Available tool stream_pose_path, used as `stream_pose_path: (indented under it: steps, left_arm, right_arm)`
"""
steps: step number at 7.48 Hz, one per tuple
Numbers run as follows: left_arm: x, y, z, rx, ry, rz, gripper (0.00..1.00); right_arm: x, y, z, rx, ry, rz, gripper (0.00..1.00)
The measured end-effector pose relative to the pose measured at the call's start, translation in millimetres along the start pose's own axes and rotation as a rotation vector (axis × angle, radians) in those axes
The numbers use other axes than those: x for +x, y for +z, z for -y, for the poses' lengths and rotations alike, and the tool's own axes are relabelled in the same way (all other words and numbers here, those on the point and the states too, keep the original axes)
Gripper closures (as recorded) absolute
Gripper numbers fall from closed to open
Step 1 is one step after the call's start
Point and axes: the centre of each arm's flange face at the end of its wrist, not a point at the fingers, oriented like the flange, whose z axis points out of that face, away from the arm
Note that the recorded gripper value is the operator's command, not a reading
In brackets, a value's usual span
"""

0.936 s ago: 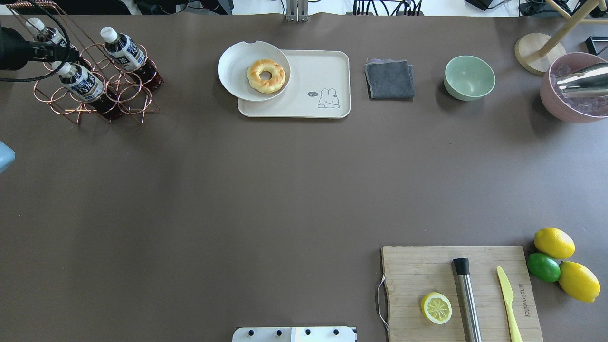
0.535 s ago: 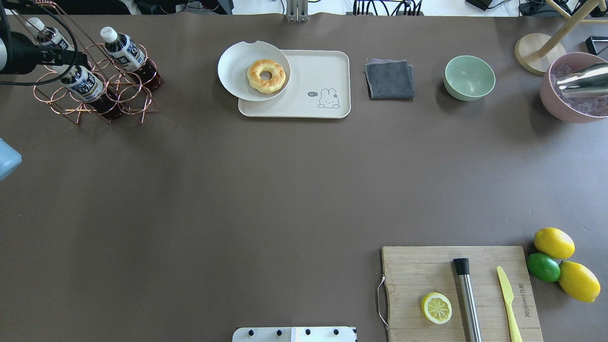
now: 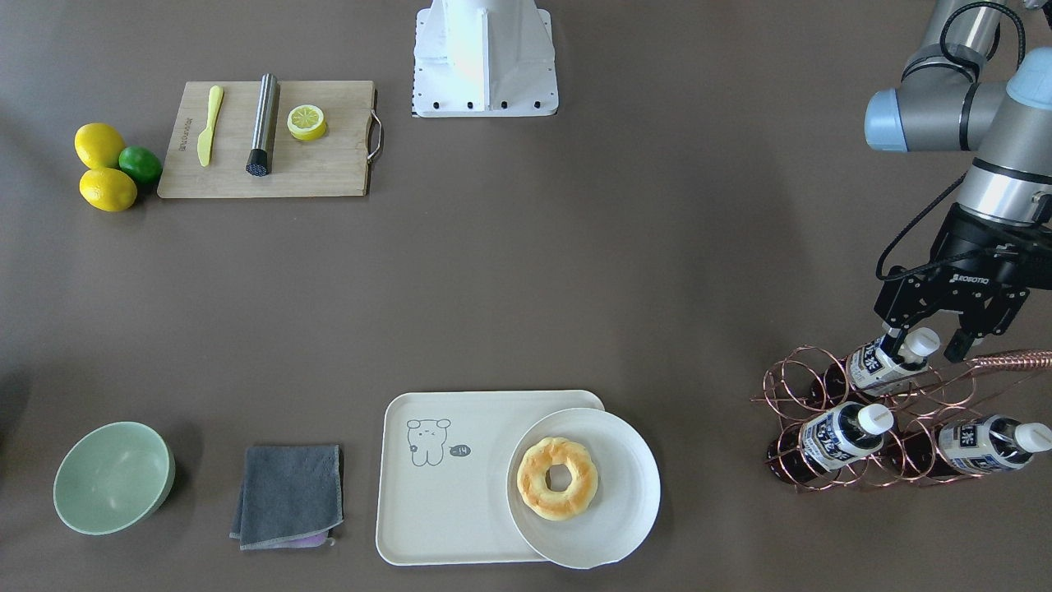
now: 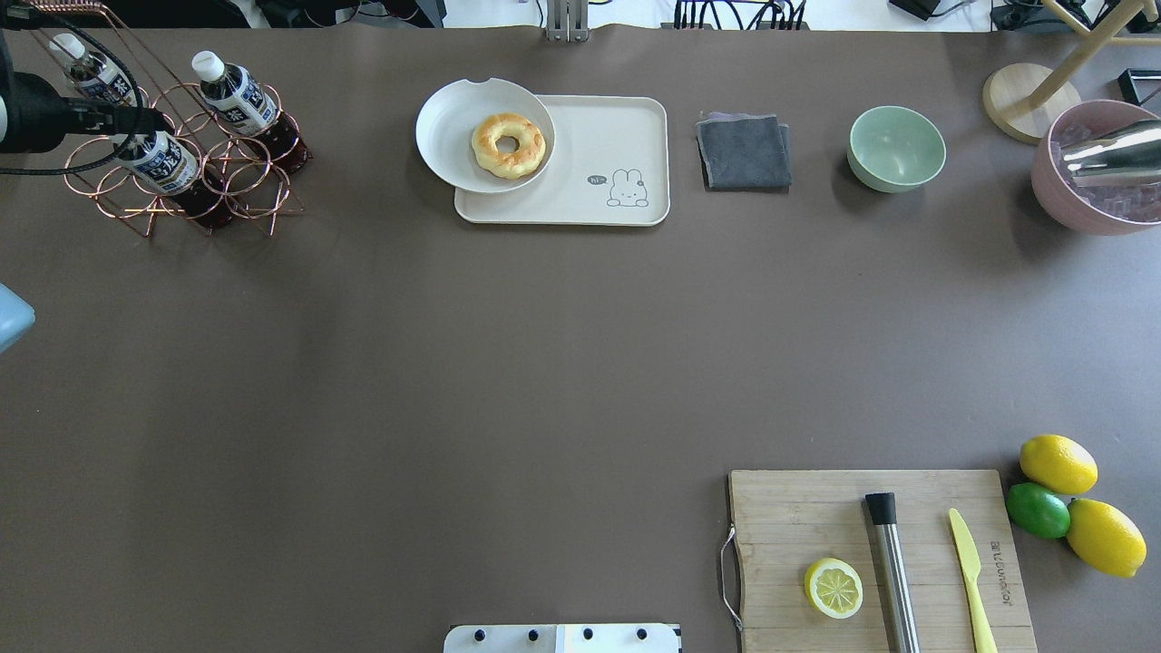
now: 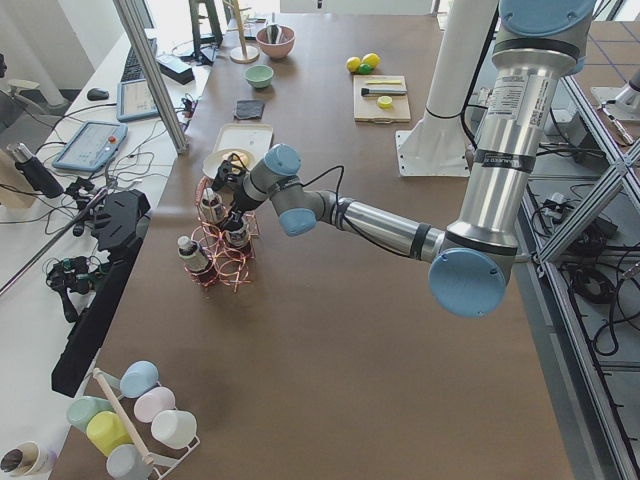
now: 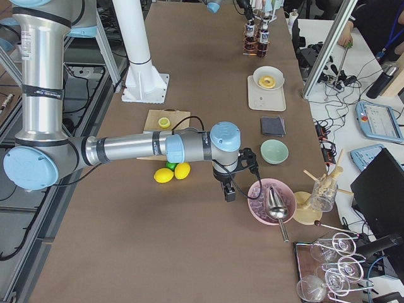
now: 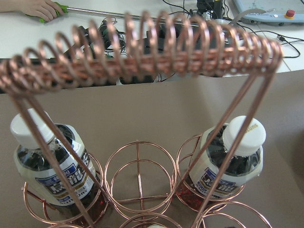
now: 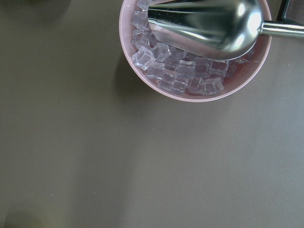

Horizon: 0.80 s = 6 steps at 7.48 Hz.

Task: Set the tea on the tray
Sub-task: 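Reach the left gripper down onto a tea bottle in the copper rack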

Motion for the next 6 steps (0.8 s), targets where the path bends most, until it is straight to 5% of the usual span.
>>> stream_pose_path:
  steps: [3,4,6]
  left_arm:
    - [-7.2,-3.2,-8.0,0.004,0.000,-0.003,0.26]
    - [-8.3,-3.5,-9.2,0.004,0.000,-0.003,0.36]
    - [-8.4,-4.2,-9.5,0.006,-0.001,-0.005,1.00]
  right_arm:
    - [-0.1,0.2,-0.8,-0.001,0.000,0.000,0.00]
    - [-0.1,0.2,-0.9,-0.001,0.000,0.000,0.00]
    - [-0.2,0.0,-0.9,0.000,0.000,0.000,0.00]
